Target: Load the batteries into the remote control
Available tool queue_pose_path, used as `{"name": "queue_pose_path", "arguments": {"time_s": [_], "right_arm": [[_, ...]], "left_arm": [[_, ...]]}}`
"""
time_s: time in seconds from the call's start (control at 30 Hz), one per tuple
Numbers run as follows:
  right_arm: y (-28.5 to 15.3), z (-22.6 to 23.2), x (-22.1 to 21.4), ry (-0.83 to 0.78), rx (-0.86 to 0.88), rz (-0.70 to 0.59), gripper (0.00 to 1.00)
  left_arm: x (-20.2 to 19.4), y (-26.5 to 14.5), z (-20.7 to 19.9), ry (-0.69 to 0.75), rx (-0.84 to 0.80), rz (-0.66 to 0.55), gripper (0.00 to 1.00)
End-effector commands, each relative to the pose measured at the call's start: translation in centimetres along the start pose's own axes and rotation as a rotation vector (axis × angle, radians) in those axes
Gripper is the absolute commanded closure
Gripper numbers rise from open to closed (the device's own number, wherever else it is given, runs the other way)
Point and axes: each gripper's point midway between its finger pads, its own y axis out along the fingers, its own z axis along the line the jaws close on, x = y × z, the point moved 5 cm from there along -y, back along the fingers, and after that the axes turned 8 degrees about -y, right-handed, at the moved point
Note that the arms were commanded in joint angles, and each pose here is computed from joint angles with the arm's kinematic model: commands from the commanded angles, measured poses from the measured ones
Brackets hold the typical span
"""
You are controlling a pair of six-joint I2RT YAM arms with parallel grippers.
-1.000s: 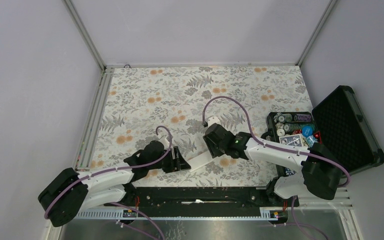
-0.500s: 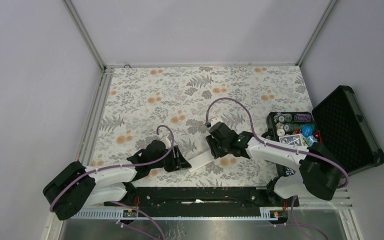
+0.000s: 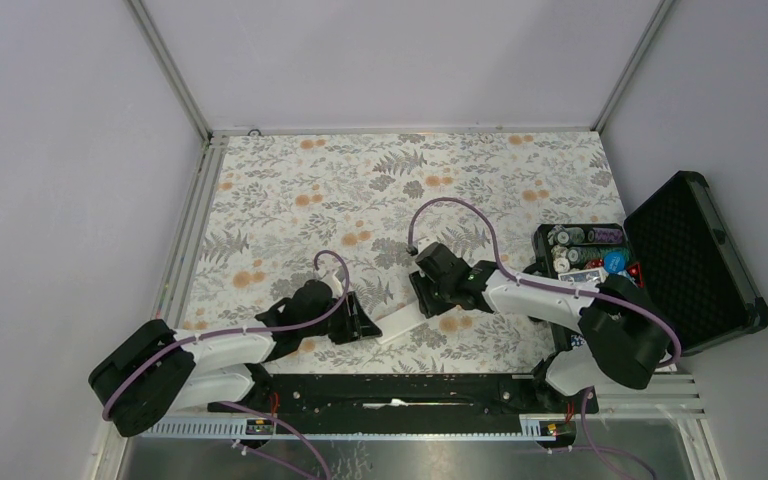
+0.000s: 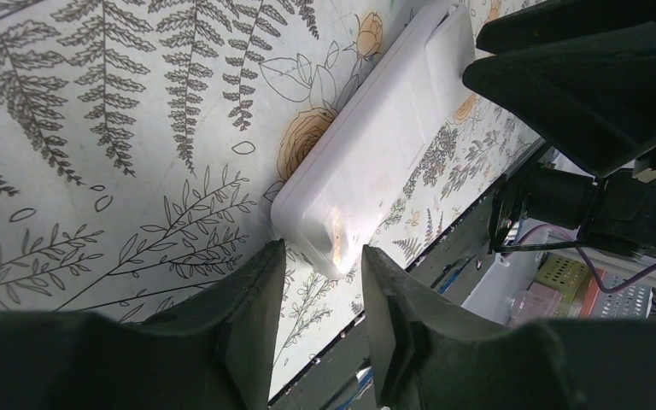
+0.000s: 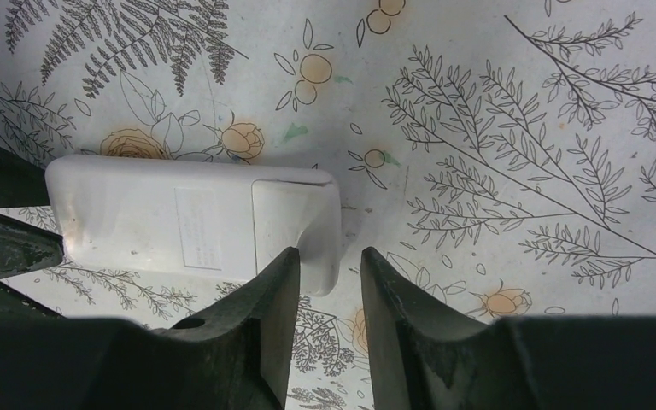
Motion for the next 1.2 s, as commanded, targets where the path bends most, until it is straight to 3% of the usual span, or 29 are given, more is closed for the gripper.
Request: {"name": "queue_pose_path", "arguments": {"time_s": [0.0, 0.7, 1.17], "right_arm": [[0.6, 0.2, 0.1, -0.006, 0.029, 0.000, 0.61], [2.1, 1.1, -3.6, 0.029, 0.136, 0.120, 0.71], [2.3, 4.9, -5.0, 0.010, 0.275, 0.160, 0.75]], "left_arm": [[0.1, 0.2, -0.4, 0.027, -0.039, -0.011, 0.60], [0.3, 0.8, 0.1, 0.049, -0.010, -0.005, 0.77], [0.5, 1.4, -0.2, 0.062, -0.008, 0.006, 0.83]]}}
